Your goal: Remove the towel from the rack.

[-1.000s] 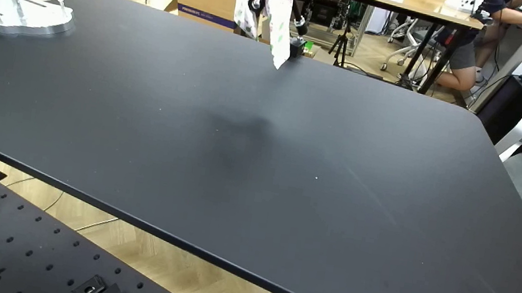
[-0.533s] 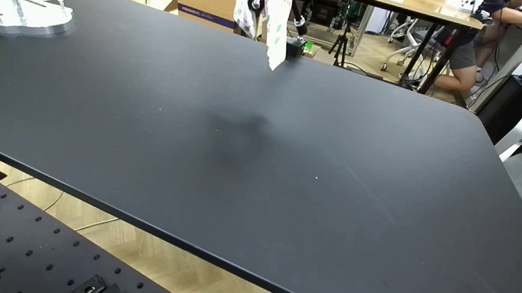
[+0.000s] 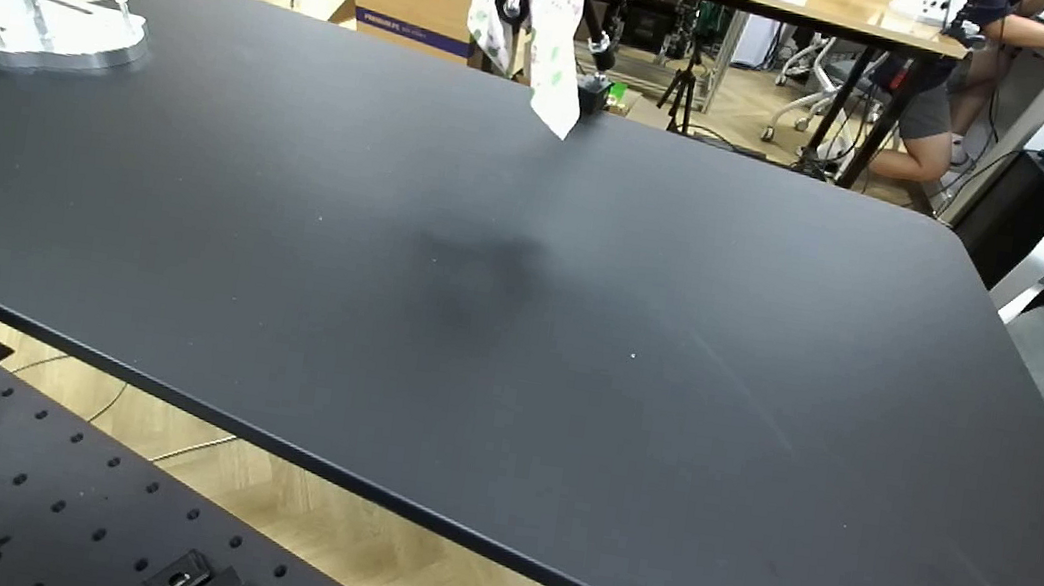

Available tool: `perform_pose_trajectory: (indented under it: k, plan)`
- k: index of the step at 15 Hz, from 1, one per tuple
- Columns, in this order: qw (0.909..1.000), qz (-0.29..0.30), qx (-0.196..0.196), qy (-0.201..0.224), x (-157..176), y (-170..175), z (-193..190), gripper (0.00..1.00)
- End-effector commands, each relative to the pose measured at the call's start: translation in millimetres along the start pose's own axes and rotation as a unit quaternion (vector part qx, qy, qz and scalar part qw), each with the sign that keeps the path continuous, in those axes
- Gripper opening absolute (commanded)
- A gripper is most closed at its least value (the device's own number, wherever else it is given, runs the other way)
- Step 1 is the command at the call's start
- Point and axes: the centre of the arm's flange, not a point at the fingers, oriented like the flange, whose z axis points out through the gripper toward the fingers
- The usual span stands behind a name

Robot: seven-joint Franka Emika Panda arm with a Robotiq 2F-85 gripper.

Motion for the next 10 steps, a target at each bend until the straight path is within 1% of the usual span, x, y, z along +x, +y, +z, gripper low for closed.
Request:
perform_pose_trajectory:
  k: [1,3,5,8,10]
  plan:
    - [0.9997,0.013,0.000,0.019,-1.9,-2.8,-32.5,0.01]
    - [0.9985,0.024,-0.012,0.047,-8.0,-0.9,-60.2,0.01]
    - [0.9947,0.046,-0.029,0.087,-15.7,6.2,-93.2,0.01]
    - [0.9831,0.095,-0.048,0.150,-28.3,25.6,-137.2,0.01]
    - [0.9734,0.135,-0.058,0.176,-36.3,45.0,-154.8,0.01]
